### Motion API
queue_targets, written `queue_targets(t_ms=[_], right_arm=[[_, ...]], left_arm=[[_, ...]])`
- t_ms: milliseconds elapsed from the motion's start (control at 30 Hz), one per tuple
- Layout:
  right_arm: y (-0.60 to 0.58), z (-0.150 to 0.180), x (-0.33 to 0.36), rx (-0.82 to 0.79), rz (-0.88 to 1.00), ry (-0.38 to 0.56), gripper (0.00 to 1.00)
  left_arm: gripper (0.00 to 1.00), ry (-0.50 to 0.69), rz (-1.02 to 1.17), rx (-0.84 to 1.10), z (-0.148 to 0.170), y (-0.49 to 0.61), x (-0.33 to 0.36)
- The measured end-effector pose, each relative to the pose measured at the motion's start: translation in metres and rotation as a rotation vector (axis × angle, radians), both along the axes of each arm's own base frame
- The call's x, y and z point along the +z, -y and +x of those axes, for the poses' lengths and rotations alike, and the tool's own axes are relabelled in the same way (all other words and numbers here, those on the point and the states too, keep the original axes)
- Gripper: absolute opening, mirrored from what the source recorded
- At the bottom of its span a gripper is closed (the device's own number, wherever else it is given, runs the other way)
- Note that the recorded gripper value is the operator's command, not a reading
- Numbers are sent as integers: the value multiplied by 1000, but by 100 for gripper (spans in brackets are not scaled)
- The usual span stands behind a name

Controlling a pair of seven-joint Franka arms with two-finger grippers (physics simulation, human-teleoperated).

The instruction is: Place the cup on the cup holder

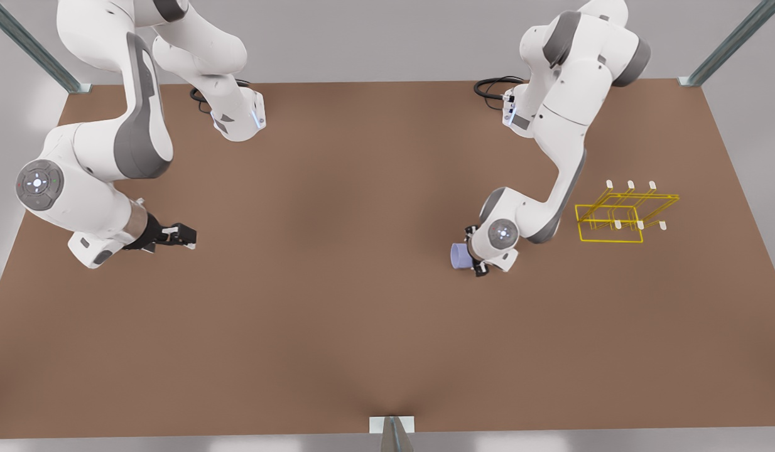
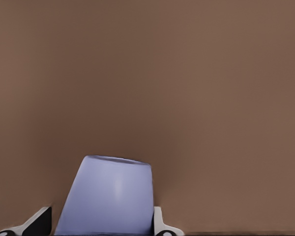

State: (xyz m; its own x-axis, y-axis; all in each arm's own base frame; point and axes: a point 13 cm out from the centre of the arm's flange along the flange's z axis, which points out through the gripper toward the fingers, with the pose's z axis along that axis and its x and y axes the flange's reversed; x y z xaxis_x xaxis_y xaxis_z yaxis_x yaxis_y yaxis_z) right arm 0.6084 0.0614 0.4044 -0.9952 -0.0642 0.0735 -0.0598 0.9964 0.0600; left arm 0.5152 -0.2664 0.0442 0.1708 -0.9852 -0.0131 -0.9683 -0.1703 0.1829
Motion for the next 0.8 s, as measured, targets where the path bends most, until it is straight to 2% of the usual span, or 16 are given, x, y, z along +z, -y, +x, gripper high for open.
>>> queue_targets(t_ms=[333, 400, 667, 700, 800], right_arm=[[1, 0, 0, 1, 4, 0, 100], [0, 0, 0, 2, 8, -1, 100], [2, 0, 0, 0, 14, -1, 100], [3, 1, -1, -2, 14, -2, 100], [3, 2, -2, -3, 16, 0, 100]], left_arm=[[100, 17, -23, -5, 0, 18, -13], [79, 22, -26, -5, 1, 19, -12], [79, 36, -30, -5, 5, 19, -3], [79, 51, -36, -4, 13, 22, 6], [79, 112, -54, 10, 65, 33, 62]])
